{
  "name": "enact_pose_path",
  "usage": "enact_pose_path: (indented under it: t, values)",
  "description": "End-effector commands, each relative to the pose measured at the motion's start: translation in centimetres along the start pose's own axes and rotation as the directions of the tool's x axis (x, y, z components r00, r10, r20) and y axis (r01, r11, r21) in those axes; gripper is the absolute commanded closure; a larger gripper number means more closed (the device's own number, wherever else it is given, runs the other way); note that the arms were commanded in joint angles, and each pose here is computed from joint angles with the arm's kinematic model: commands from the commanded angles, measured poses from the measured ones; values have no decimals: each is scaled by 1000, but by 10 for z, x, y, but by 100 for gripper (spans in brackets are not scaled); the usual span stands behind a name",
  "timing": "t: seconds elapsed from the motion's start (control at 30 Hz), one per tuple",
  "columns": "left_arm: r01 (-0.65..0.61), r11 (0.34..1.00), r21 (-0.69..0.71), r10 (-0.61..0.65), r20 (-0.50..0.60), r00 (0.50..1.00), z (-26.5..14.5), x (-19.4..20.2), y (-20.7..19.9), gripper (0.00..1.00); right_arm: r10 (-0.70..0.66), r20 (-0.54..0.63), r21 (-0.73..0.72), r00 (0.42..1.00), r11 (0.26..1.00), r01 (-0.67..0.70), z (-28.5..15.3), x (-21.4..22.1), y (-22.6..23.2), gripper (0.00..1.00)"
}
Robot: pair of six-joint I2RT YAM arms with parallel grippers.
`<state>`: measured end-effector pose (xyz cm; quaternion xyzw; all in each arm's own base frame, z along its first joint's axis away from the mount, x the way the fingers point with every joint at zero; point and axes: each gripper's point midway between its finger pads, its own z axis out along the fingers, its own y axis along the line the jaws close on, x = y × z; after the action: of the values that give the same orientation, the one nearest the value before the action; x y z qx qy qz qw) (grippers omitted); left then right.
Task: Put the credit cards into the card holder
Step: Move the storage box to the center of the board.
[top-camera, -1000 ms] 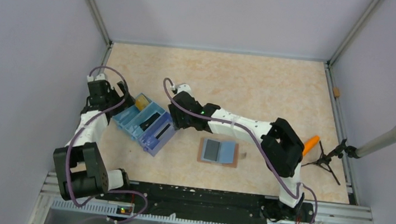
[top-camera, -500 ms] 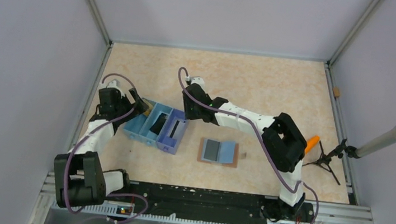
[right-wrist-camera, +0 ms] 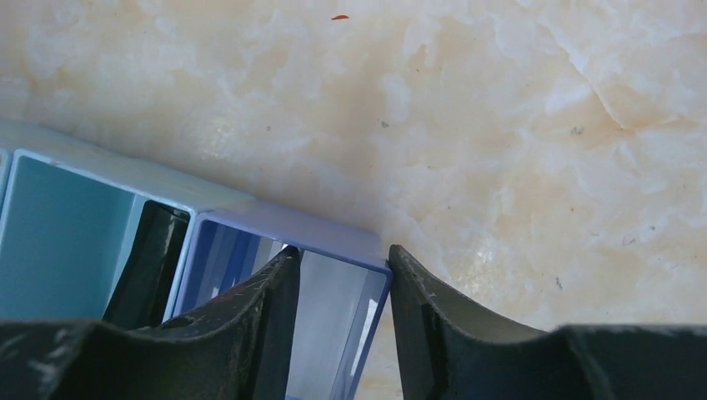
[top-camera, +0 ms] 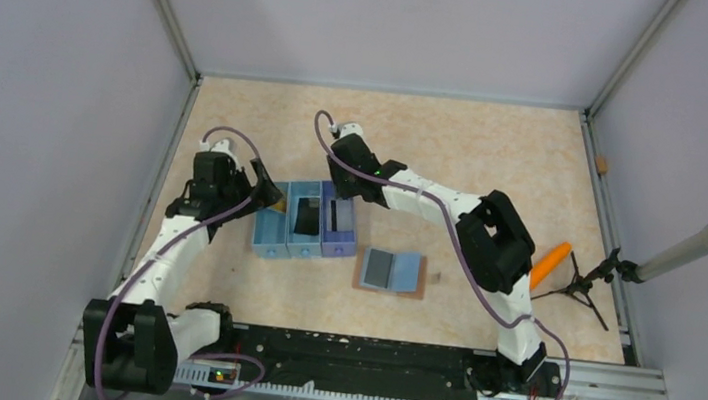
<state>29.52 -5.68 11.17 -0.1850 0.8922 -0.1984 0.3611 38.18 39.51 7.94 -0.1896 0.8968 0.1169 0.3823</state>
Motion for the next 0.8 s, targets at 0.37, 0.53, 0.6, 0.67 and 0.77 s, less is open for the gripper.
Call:
enact_pose_path:
  t: [0.37, 0.53, 0.6, 0.67, 0.77]
  values:
    - [-32, 975, -220, 50, 77, 996, 21, -42, 31, 2, 20, 154, -209, 988, 978, 13, -73, -49, 27, 42]
    - [-50, 954, -295, 63, 35, 997, 31, -40, 47, 3, 48, 163, -228, 985, 974, -10, -94, -45, 22, 41]
    - [-57, 947, -317, 66, 18, 998, 35, -37, 53, 5, 53, 168, -219, 984, 976, -16, -101, -44, 18, 41]
    - [-58, 941, -333, 67, 14, 998, 36, -37, 56, 9, 60, 169, -209, 984, 978, -23, -107, -41, 13, 40]
    - [-56, 938, -343, 72, 34, 997, 32, -41, 56, 17, 68, 173, -192, 983, 981, -34, -116, -38, 6, 40]
